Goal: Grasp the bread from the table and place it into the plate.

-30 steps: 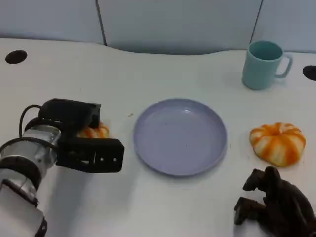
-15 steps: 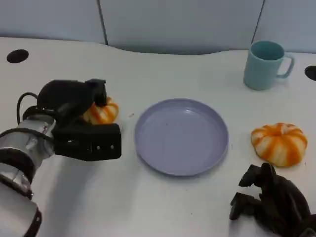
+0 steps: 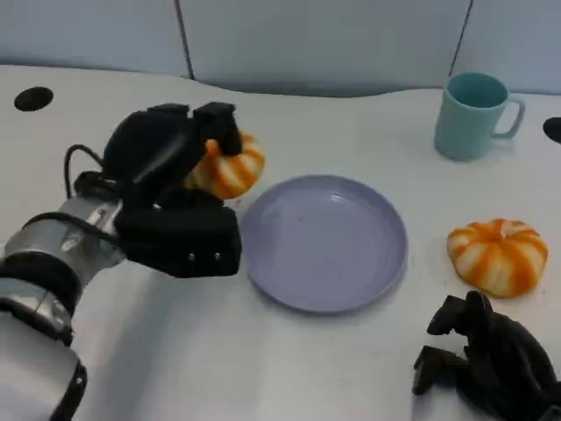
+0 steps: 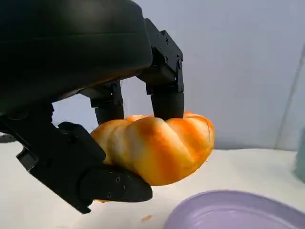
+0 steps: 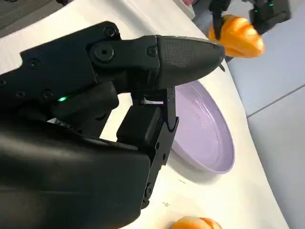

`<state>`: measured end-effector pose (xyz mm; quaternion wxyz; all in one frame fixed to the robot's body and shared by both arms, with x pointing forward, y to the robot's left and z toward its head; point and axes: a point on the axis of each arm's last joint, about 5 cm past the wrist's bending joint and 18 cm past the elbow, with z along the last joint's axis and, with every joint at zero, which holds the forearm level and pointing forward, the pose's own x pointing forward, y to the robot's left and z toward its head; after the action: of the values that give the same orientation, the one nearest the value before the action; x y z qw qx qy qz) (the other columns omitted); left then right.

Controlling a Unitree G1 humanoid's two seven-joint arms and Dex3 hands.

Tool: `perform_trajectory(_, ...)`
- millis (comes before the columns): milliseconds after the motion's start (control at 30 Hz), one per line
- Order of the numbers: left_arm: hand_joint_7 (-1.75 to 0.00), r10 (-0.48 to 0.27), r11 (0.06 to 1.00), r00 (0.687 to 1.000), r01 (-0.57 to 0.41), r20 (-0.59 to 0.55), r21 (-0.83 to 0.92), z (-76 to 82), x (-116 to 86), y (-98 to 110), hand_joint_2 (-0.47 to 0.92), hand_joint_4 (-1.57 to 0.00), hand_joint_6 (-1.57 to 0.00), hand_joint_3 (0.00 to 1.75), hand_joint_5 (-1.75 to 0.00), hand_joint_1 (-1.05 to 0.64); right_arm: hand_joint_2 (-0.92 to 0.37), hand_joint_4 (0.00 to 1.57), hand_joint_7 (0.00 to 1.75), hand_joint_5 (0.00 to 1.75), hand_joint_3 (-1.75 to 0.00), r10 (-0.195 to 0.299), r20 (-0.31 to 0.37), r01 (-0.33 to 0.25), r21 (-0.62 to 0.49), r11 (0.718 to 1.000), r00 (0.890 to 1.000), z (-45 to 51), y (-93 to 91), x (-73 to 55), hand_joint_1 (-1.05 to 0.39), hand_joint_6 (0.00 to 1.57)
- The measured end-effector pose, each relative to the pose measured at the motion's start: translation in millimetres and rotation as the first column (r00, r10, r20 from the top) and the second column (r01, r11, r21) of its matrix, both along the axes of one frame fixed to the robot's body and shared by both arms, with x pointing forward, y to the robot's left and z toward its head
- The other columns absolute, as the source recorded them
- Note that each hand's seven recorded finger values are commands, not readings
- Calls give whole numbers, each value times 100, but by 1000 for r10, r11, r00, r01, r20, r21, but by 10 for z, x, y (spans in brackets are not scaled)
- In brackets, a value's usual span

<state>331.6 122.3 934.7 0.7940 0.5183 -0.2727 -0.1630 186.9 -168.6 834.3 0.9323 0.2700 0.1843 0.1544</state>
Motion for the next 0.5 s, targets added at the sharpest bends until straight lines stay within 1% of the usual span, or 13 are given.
perform_trajectory(100, -175, -83, 996, 996, 83, 25, -23, 38, -12, -168, 50, -90, -70, 114, -175, -21, -92, 127, 104, 112, -44, 4, -1, -4, 3, 1000, 1000, -1, -5, -4, -44, 113)
perform_trajectory(233, -175, -115, 993, 993, 116, 40, -29, 78, -7, -238, 49, -92, -72, 118, -175, -21, -92, 126, 104, 112, -43, 4, -5, -4, 4, 1000, 1000, -6, -10, -16, -44, 112)
perform_trajectory(267, -175, -127, 991, 991, 128, 41, -34, 84, -10, -267, 49, -94, -75, 124, -175, -21, -92, 126, 105, 112, -42, 4, -2, -4, 2, 1000, 1000, -6, -16, -23, -44, 112)
perform_trajectory(367, -175, -198, 979, 980, 198, 18, -43, 70, -48, -394, 46, -97, -79, 129, -175, -22, -92, 125, 105, 112, -42, 2, 1, -2, 1, 1000, 1000, -3, -22, -35, -45, 113)
perform_trajectory(500, -175, -294, 956, 955, 293, -35, -27, 51, -102, -550, 45, -100, -83, 132, -175, -23, -92, 126, 105, 112, -42, 7, 1, -7, 0, 1000, 1000, 0, -11, -46, -46, 114)
